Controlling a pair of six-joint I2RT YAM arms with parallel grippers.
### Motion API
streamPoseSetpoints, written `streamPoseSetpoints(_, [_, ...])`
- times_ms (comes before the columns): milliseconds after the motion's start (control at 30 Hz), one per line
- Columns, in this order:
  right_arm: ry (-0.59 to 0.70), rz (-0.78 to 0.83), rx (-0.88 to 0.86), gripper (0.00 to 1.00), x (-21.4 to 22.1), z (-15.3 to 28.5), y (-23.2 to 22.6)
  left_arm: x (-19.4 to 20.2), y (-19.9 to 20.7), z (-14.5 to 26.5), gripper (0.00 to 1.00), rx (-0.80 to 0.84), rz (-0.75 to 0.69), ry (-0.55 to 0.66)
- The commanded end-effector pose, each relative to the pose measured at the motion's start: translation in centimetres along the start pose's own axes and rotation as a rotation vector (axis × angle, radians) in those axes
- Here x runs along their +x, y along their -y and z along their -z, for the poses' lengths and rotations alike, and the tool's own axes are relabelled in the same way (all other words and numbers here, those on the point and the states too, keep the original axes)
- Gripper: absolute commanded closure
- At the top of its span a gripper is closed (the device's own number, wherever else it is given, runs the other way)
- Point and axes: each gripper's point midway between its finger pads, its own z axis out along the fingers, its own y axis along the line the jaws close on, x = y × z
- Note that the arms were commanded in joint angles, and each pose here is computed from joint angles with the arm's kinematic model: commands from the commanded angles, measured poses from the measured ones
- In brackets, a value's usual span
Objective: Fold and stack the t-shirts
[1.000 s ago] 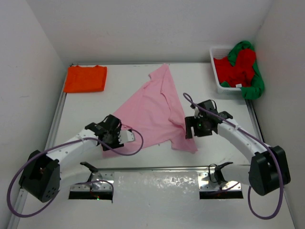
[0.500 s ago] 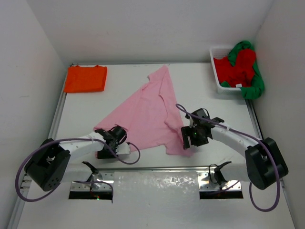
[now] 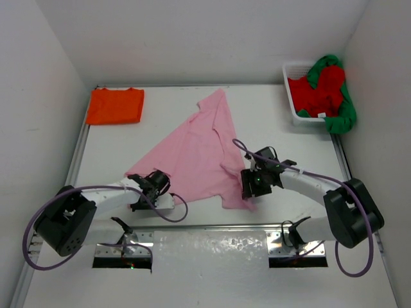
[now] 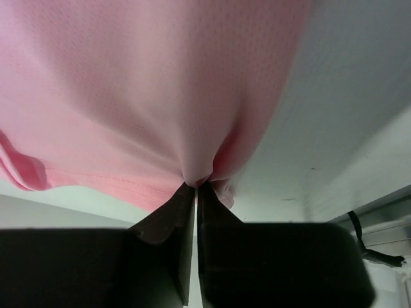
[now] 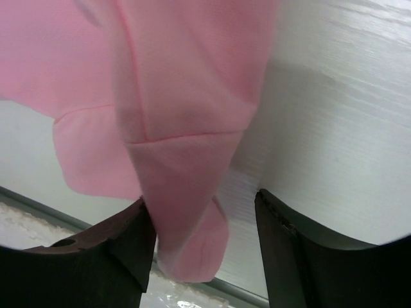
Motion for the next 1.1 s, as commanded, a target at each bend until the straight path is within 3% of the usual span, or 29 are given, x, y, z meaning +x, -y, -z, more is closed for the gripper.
streamPoseSetpoints(0, [0.087, 0.081, -0.020, 0.48, -2.4, 0.9, -1.4, -3.5, 0.1, -0.8, 1.00, 0.020, 0.089, 0.176])
streamPoseSetpoints(67, [0.094, 0.097, -0.003, 0.62, -2.4, 0.9, -1.1, -3.9, -0.6, -0.4, 1.00, -0.015, 0.111, 0.205])
streamPoseSetpoints(200, [0.051, 0.060, -0.089, 1.00, -2.1, -0.6, -2.5, -5.0, -4.6, 0.5, 1.00, -0.129, 0.215, 0.275])
streamPoseSetpoints(300, [0.080, 0.009, -0.163, 1.00, -4.3, -0.2, -4.3, -5.7, -8.2, 2.9, 1.00, -0.137, 0.325, 0.345])
streamPoseSetpoints(400, [0.278, -0.044, -0.234, 1.00, -13.5, 4.1, -4.8, -6.4, -16.3, 8.5, 1.00, -0.259, 0.425, 0.453])
streamPoseSetpoints(433, [0.337, -0.061, -0.243, 1.00, -16.8, 5.9, -4.5, -6.7, -21.7, 13.6, 1.00, -0.384, 0.479, 0.540])
streamPoseSetpoints(467, [0.449, -0.094, -0.241, 1.00, -23.7, 10.0, -3.3, -6.9, -24.8, 14.5, 1.00, -0.405, 0.517, 0.547])
streamPoseSetpoints(500, [0.506, -0.103, -0.247, 1.00, -27.2, 12.2, -3.0, -7.1, -27.6, 16.6, 1.00, -0.446, 0.554, 0.582])
streamPoseSetpoints(533, [0.709, -0.055, -0.274, 1.00, -34.0, 19.8, -4.2, -5.9, -33.5, 24.1, 1.00, -0.597, 0.656, 0.699])
streamPoseSetpoints(567, [0.795, -0.067, -0.249, 1.00, -37.1, 23.1, -2.9, -6.3, -36.7, 24.3, 1.00, -0.595, 0.709, 0.711])
streamPoseSetpoints(600, [0.835, -0.092, -0.227, 1.00, -39.9, 23.6, -1.7, -6.0, -39.2, 26.9, 1.00, -0.632, 0.760, 0.772])
streamPoseSetpoints(633, [0.923, -0.130, -0.246, 1.00, -42.3, 26.9, -1.5, -3.9, -42.9, 35.7, 1.00, -0.788, 0.856, 0.937])
streamPoseSetpoints(667, [1.085, -0.116, -0.271, 1.00, -45.6, 32.5, -1.3, -3.4, -45.8, 34.9, 1.00, -0.806, 0.912, 0.928])
streamPoseSetpoints(733, [1.283, -0.141, -0.358, 1.00, -47.9, 39.2, -1.5, -1.1, -48.6, 42.0, 1.00, -1.017, 0.954, 1.057])
streamPoseSetpoints(767, [1.323, -0.152, -0.382, 1.00, -48.2, 40.2, -1.5, -0.4, -48.9, 43.5, 1.00, -1.077, 0.964, 1.079])
streamPoseSetpoints(800, [1.373, -0.160, -0.412, 1.00, -47.9, 42.2, -1.9, -0.9, -49.3, 41.6, 1.00, -1.071, 0.954, 1.047])
streamPoseSetpoints(867, [1.425, -0.169, -0.386, 1.00, -47.7, 43.0, -1.0, 0.7, -48.3, 45.2, 1.00, -1.197, 0.937, 1.117])
streamPoseSetpoints(933, [1.439, -0.120, -0.345, 1.00, -46.9, 43.6, -1.2, 0.2, -48.0, 43.7, 1.00, -1.181, 0.897, 1.080])
streamPoseSetpoints(1067, [1.365, -0.095, -0.283, 1.00, -43.7, 40.7, -0.6, -0.9, -47.1, 39.7, 1.00, -1.084, 0.818, 0.966])
